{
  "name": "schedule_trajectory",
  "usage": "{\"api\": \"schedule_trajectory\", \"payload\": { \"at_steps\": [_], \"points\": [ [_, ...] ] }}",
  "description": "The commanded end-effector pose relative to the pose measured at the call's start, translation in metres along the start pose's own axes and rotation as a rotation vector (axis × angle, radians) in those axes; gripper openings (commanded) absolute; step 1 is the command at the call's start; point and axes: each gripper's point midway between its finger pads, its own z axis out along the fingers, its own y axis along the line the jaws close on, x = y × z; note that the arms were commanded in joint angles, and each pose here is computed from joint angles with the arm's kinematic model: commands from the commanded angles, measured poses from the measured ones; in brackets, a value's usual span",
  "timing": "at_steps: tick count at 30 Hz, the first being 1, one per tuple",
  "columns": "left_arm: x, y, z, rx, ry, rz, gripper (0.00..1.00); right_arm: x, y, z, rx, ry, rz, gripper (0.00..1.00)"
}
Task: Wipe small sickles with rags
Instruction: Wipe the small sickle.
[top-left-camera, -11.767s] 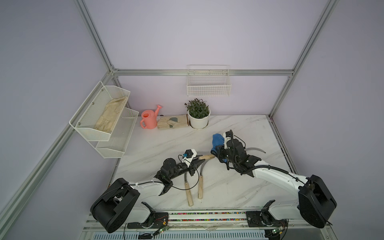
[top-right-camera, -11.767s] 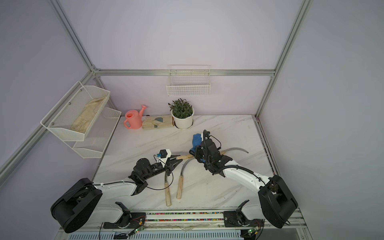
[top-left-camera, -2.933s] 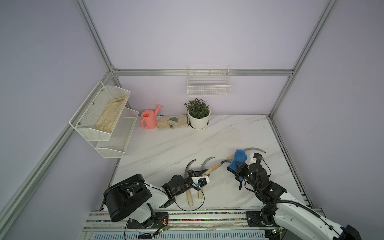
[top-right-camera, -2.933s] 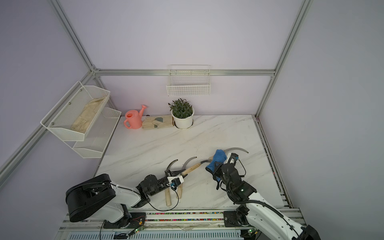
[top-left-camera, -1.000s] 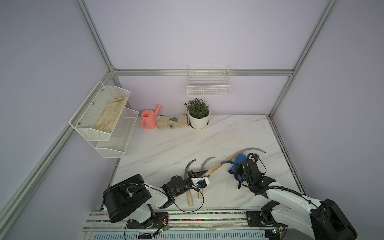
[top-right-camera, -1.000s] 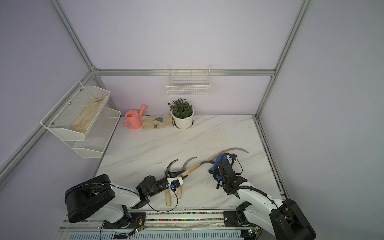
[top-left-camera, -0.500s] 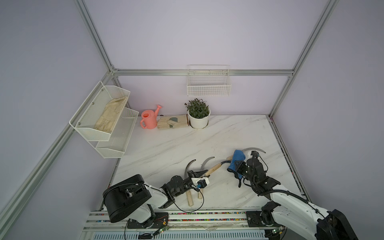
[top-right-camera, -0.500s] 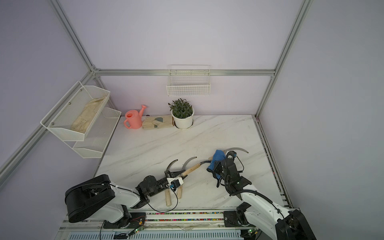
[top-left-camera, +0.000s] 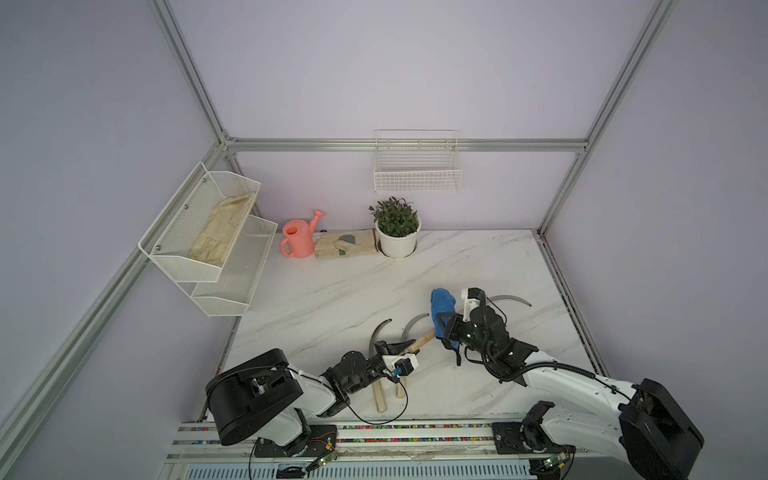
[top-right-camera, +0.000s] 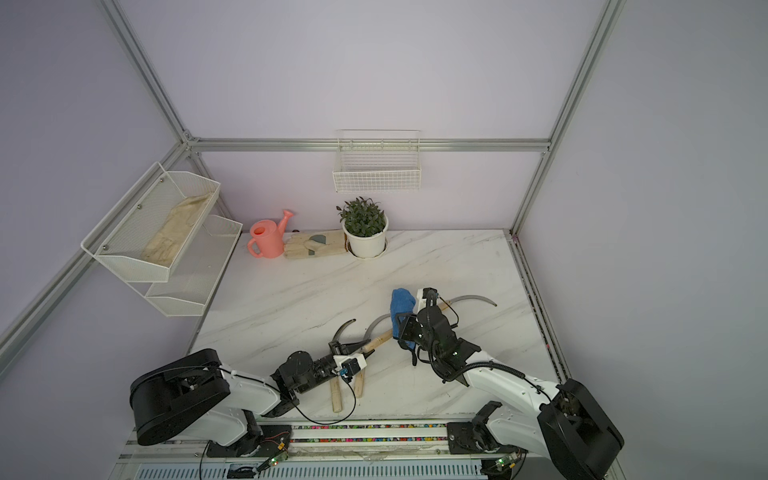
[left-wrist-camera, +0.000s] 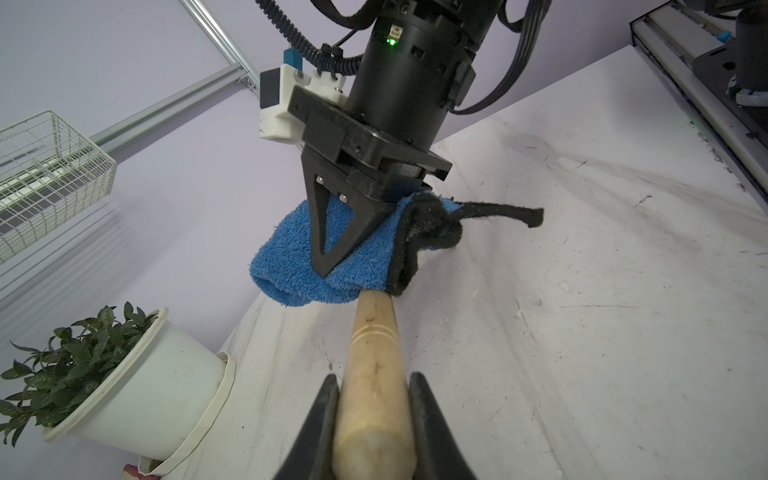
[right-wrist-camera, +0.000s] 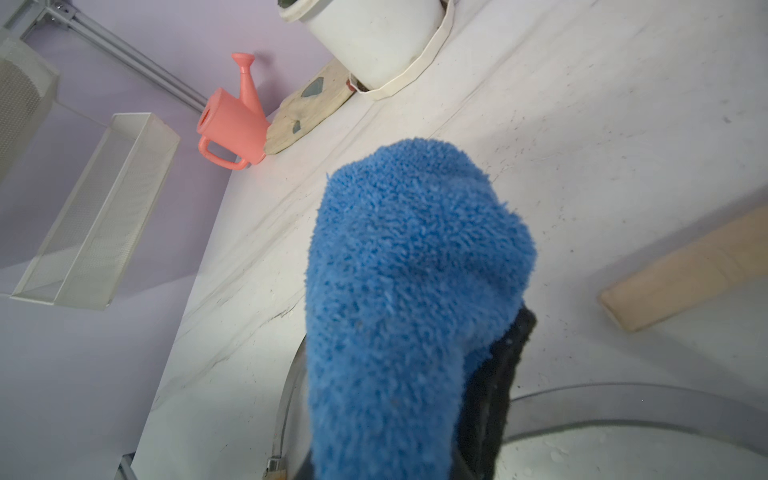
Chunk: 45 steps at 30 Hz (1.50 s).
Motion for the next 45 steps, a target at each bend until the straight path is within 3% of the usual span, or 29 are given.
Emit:
{"api": "schedule_trajectory", "payload": {
  "at_steps": [1, 9, 16, 20, 24, 29, 33, 37, 41, 45],
  "points": [
    [-0.014, 0.005, -0.006, -0.022, -0.058, 0.009, 0.0, 0.0, -0.051, -0.007, 0.203, -0.058, 0.074, 0.0],
    [-0.015, 0.005, -0.007, -0.024, -0.061, 0.007, 0.0, 0.011, -0.131, -0.018, 0.374, -0.063, 0.224, 0.0],
    [-0.015, 0.006, -0.007, -0.025, -0.062, 0.006, 0.0, 0.011, -0.152, -0.028, 0.439, -0.1, 0.279, 0.0],
    [-0.016, 0.006, -0.007, -0.025, -0.065, 0.006, 0.0, 0.006, -0.137, -0.025, 0.369, -0.094, 0.271, 0.0],
    [-0.016, 0.005, -0.007, -0.023, -0.063, 0.004, 0.0, -0.008, -0.088, -0.013, 0.145, -0.067, 0.205, 0.0],
    [-0.016, 0.008, -0.006, -0.033, -0.061, -0.004, 0.0, -0.014, -0.024, -0.013, -0.004, -0.065, 0.062, 0.0],
    [-0.013, 0.027, 0.001, -0.118, -0.02, -0.107, 0.0, -0.009, 0.012, -0.02, -0.064, -0.067, -0.033, 0.0],
    [-0.008, 0.044, 0.002, -0.206, 0.018, -0.191, 0.0, -0.008, 0.013, -0.027, -0.061, -0.081, -0.051, 0.0],
    [-0.021, 0.069, -0.009, -0.312, -0.037, -0.283, 0.0, -0.008, 0.004, -0.038, -0.046, -0.099, -0.058, 0.0],
    [-0.026, 0.076, -0.007, -0.319, -0.04, -0.416, 0.0, -0.002, 0.005, -0.045, -0.067, -0.076, -0.075, 0.0]
  ]
}}
